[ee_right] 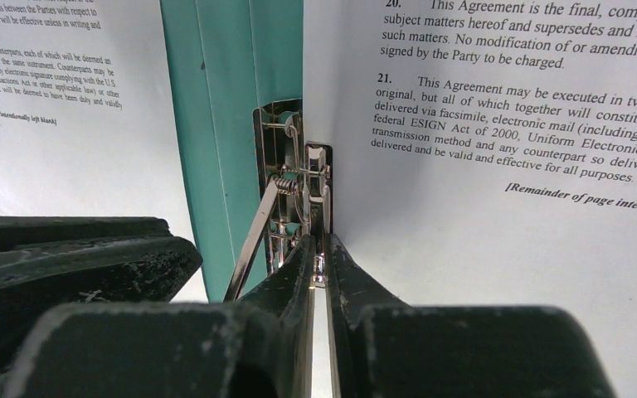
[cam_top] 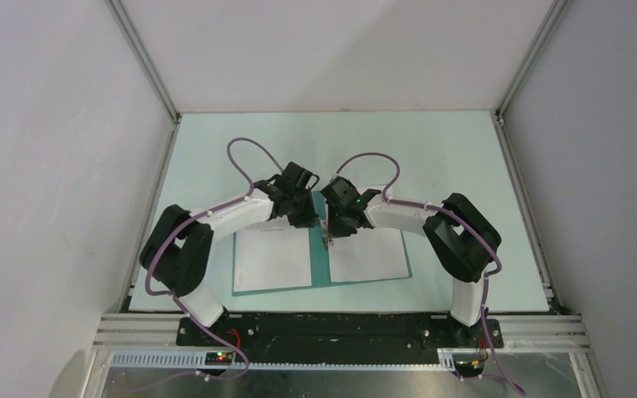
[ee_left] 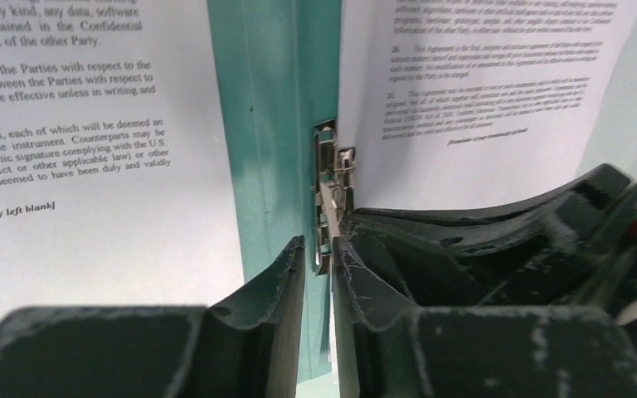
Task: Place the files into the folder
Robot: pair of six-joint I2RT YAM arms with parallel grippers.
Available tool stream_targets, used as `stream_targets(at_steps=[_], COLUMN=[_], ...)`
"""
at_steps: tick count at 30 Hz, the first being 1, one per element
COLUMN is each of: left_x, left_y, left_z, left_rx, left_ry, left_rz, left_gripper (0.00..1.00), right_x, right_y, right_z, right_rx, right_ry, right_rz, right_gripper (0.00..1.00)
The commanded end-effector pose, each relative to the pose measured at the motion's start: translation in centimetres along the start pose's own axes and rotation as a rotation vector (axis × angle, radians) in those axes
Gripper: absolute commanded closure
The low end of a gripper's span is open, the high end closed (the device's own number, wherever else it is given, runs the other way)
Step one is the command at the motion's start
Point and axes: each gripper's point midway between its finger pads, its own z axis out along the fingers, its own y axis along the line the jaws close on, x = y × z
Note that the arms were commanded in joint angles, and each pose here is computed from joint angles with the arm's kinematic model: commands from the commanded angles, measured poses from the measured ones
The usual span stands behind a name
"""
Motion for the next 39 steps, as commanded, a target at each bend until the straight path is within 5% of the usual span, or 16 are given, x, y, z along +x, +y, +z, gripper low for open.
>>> stream_targets(at_steps=[1,27,39], left_x=[-2.0,1.9,-0.9], left_y=[-2.2,0.8,1.0], left_z=[-0.7,4.2,0.8], left_rx=[0.054,-0.07,-0.035], left_ry=[-0.033,0.099,-0.002], left_rz=[0.023,0.026,-0.007], left_gripper=[0.76,0.92,0.77], right_x=[1.1,0.7,0.9], right_y=[-1.8,-1.6,-1.8], right_z=[0.7,0.4,0.7], right_rx=[0.056,0.045,0.048], right_ry=[0.023,0.017,0.025], right_rz=[-0.004,0.004,0.005], right_gripper=[0.9,0.9,0.9])
